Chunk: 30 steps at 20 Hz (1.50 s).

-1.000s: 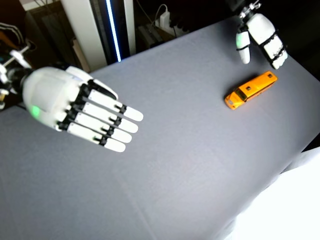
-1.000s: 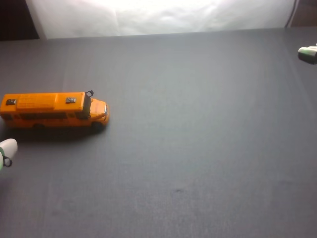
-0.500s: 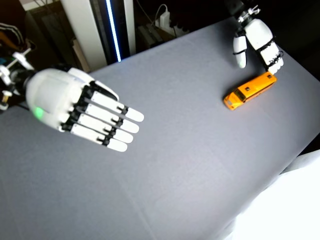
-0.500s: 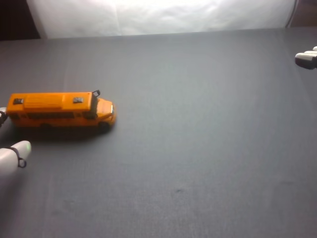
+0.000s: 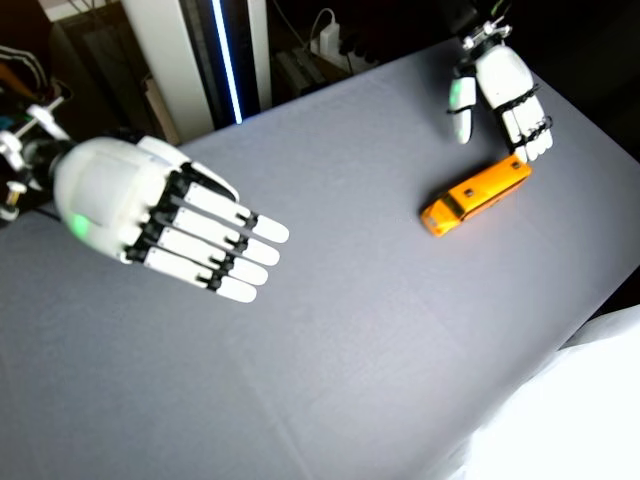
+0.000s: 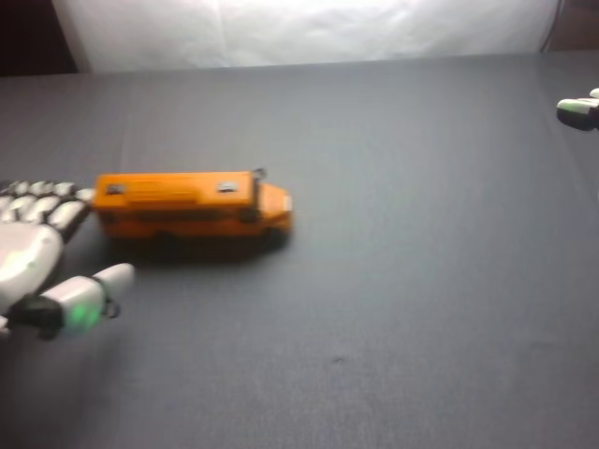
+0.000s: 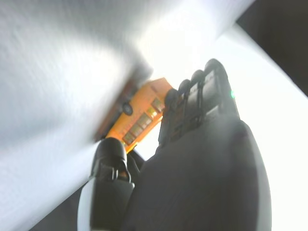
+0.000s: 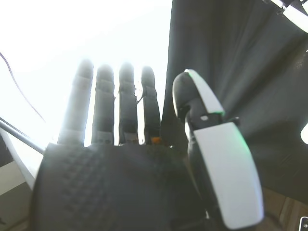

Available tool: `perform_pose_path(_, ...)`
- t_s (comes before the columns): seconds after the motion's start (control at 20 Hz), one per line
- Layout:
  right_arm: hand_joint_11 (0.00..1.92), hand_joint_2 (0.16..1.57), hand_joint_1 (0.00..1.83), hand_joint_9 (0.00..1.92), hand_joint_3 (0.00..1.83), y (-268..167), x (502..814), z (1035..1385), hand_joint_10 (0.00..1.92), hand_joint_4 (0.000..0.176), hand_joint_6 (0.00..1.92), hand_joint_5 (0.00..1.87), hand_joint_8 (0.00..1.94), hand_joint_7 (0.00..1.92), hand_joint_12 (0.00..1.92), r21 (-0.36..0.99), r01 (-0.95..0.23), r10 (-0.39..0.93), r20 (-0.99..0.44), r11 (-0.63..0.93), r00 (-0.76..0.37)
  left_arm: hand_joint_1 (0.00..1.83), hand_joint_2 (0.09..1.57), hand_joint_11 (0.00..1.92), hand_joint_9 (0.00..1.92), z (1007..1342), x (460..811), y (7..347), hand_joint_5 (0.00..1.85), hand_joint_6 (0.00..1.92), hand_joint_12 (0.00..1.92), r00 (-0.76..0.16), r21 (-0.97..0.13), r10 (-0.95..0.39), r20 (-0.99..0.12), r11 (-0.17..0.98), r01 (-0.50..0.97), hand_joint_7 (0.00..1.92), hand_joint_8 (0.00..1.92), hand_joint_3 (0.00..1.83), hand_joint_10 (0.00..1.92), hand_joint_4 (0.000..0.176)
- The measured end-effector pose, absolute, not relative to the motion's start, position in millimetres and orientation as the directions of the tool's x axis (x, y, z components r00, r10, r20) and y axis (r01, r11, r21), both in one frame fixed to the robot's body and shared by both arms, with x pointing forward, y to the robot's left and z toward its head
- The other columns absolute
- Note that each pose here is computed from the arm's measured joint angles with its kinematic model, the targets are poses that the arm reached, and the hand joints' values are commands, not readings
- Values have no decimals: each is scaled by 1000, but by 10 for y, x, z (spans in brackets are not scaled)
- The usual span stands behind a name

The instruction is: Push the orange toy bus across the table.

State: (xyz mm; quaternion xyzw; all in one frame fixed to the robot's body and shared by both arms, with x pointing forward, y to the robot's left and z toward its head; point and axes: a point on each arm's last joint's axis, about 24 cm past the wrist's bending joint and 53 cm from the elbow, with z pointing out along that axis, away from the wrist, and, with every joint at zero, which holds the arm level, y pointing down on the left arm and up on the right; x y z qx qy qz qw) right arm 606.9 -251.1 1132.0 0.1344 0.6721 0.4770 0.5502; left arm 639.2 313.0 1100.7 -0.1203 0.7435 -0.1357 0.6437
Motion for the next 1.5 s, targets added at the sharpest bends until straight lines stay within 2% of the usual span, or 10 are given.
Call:
perform_pose_path(0.15, 249, 1380, 485, 307, 0, -2506, 6067, 11308, 2, 0, 3, 393, 2, 391, 25, 790, -342, 705, -610, 508, -361, 0, 1326, 0, 0, 11019, 6373, 2886, 68, 1, 0, -150, -326, -315, -937, 944, 54, 18, 3, 0, 0, 0)
perform_pose_path(0.35, 235, 1385, 440, 287, 2, -2513, 6059, 11296, 0, 0, 0, 388, 0, 374, 16, 792, -338, 706, -608, 508, -364, 0, 1369, 0, 0, 11079, 6305, 2923, 46, 0, 0, -125, -343, -336, -933, 939, 32, 18, 2, 13, 0, 0)
perform_pose_path(0.6, 259, 1376, 470, 317, 0, -2526, 6055, 11279, 7, 0, 5, 404, 7, 404, 24, 793, -333, 706, -607, 510, -366, 0, 1397, 0, 0, 11386, 6256, 2989, 58, 8, 0, -31, -508, -508, -861, 856, 91, 44, 11, 21, 0, 0)
perform_pose_path(0.8, 289, 1385, 518, 344, 0, -2539, 6062, 11293, 8, 0, 3, 411, 5, 421, 34, 794, -333, 711, -605, 508, -359, 0, 1411, 39, 65, 11557, 6202, 2885, 139, 10, 24, -6, -568, -576, -817, 805, 171, 117, 10, 7, 9, 0)
perform_pose_path(0.9, 291, 1380, 524, 349, 0, -2536, 6058, 11331, 8, 0, 6, 422, 4, 422, 34, 795, -345, 716, -602, 499, -354, 0, 1349, 9, 42, 11714, 6149, 2813, 116, 0, 12, 15, -589, -608, -793, 774, 231, 100, 0, 0, 0, 0)
perform_pose_path(0.95, 280, 1379, 493, 330, 0, -2533, 6053, 11368, 2, 0, 4, 424, 1, 404, 30, 795, -356, 720, -601, 491, -347, 0, 1389, 5, 50, 11808, 6114, 2790, 141, 10, 11, 35, -592, -620, -784, 763, 259, 116, 7, 0, 4, 0)
perform_pose_path(1.1, 263, 1398, 673, 317, 0, -2549, 6035, 11553, 7, 0, 5, 425, 7, 405, 24, 786, -405, 737, -599, 467, -313, 0, 1344, 0, 46, 12092, 6001, 2702, 165, 12, 0, 87, -585, -650, -755, 728, 357, 140, 10, 0, 0, 0)
perform_pose_path(1.3, 273, 1400, 635, 335, 0, -2510, 5988, 11664, 10, 0, 9, 447, 8, 423, 29, 775, -446, 737, -602, 447, -308, 0, 1334, 19, 72, 12188, 5897, 2589, 185, 13, 8, 93, -579, -664, -742, 704, 411, 160, 12, 0, 10, 0)
perform_pose_path(1.4, 327, 1394, 706, 364, 0, -2476, 5965, 11656, 15, 0, 9, 462, 8, 436, 54, 778, -449, 735, -599, 440, -318, 0, 1370, 24, 78, 12230, 5875, 2576, 189, 11, 11, 103, -572, -666, -738, 700, 427, 168, 11, 6, 9, 0)
perform_pose_path(1.5, 209, 1402, 645, 296, 2, -2478, 5961, 11674, 1, 0, 1, 432, 2, 432, 6, 777, -453, 738, -598, 437, -313, 0, 1400, 52, 89, 12264, 5840, 2576, 178, 4, 25, 115, -577, -677, -727, 693, 432, 150, 3, 13, 11, 0)
